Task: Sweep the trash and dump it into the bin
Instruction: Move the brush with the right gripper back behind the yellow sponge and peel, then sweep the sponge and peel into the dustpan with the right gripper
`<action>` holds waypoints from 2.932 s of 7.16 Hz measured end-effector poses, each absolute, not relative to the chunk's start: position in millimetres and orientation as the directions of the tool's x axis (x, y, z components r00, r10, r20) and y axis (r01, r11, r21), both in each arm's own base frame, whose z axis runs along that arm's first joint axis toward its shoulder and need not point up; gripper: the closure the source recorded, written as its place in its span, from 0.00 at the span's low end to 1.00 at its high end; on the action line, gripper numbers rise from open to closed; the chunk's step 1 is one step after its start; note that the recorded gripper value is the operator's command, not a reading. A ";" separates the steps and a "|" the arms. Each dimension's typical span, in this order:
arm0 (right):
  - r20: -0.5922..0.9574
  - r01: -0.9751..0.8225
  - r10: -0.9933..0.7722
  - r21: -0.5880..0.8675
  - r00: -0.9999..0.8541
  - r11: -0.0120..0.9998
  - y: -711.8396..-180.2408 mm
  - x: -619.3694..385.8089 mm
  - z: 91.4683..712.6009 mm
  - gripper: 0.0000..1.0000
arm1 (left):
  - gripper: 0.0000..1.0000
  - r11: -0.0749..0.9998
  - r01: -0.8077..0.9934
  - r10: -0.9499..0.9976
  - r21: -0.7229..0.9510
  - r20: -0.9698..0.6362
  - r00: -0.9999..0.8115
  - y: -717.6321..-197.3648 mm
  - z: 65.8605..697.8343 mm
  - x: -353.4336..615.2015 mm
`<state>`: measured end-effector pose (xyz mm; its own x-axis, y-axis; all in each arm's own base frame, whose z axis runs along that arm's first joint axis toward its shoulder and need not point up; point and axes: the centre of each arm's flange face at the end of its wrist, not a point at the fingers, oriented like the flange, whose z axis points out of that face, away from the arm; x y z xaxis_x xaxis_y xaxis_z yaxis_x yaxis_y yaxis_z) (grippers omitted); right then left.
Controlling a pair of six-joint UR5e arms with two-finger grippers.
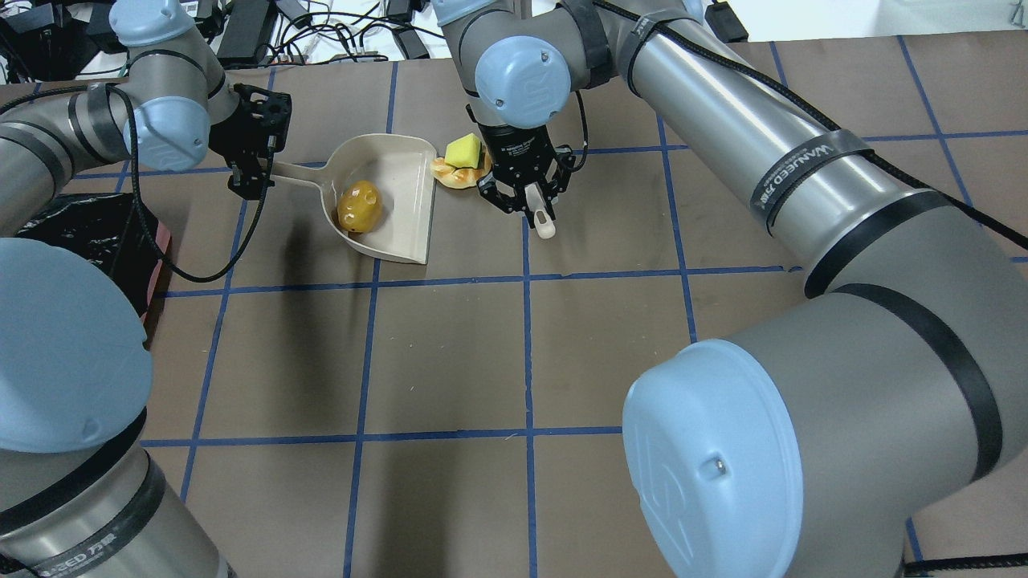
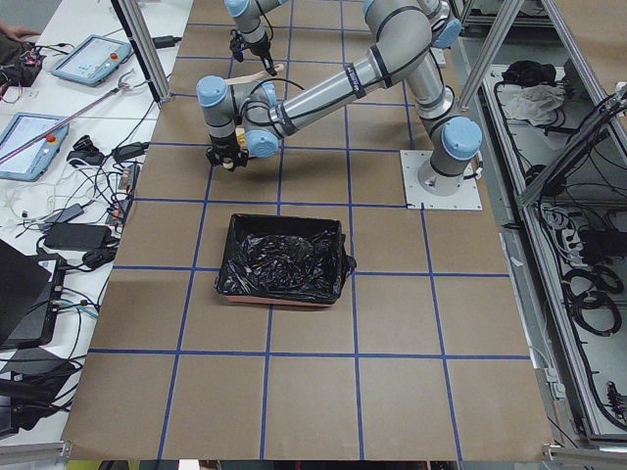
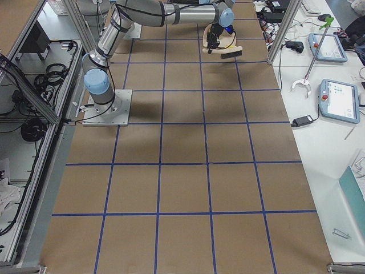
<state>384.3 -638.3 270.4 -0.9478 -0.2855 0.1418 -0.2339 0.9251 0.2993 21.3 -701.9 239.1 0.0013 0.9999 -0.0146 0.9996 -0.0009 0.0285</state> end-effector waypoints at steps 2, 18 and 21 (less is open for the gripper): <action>0.131 -0.224 -0.271 0.296 -0.954 0.929 -644.6 388.4 264.3 0.99 | 0.99 -0.001 1.000 1.000 0.029 -0.016 0.002 -701.9 239.8 20.7; 0.036 -0.077 -0.092 0.302 -0.995 0.950 -605.4 476.0 239.9 1.00 | 0.99 0.000 1.000 1.000 0.028 -0.015 0.001 -701.8 239.4 19.5; -0.014 -0.021 -0.018 0.301 -1.000 0.953 -600.6 490.0 242.8 1.00 | 0.99 0.000 1.000 1.000 0.028 -0.013 0.001 -701.6 238.5 19.5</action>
